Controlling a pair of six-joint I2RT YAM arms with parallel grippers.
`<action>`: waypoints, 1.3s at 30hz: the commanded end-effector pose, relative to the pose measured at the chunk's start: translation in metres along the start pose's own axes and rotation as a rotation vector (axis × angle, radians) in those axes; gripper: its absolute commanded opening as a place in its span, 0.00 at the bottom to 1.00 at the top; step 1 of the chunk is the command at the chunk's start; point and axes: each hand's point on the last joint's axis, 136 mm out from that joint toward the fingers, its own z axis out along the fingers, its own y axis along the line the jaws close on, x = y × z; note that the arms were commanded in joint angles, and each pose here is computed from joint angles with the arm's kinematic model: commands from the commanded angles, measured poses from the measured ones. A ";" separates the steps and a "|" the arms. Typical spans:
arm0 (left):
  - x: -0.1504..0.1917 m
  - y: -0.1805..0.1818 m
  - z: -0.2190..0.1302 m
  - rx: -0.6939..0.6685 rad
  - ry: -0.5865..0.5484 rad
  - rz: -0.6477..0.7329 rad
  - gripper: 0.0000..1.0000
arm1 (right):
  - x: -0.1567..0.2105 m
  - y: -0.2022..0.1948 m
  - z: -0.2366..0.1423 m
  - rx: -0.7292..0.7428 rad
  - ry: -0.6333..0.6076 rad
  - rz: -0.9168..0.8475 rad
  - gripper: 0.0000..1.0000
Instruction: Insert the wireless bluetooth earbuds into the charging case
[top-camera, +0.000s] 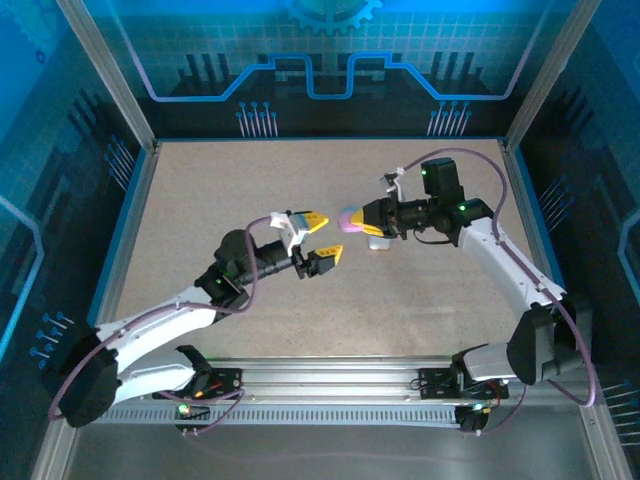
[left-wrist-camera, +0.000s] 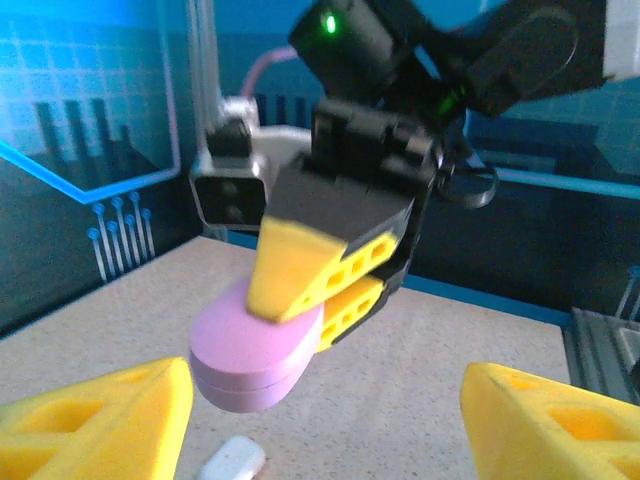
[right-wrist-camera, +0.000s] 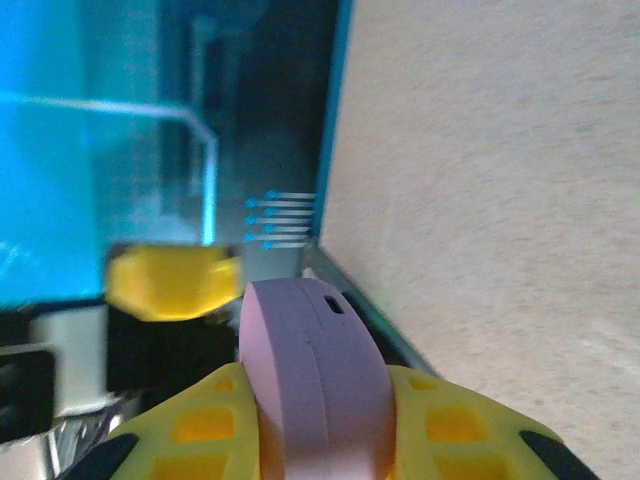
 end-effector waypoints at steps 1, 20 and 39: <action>-0.012 0.016 -0.015 -0.129 -0.039 0.053 0.73 | -0.007 -0.060 0.010 0.178 -0.036 0.077 0.15; -0.016 0.032 -0.033 -0.252 0.007 0.039 0.80 | 0.010 -0.200 0.093 0.444 0.095 0.267 0.17; -0.012 0.034 -0.032 -0.255 0.020 0.033 0.81 | 0.018 -0.211 0.065 0.585 0.104 0.200 0.49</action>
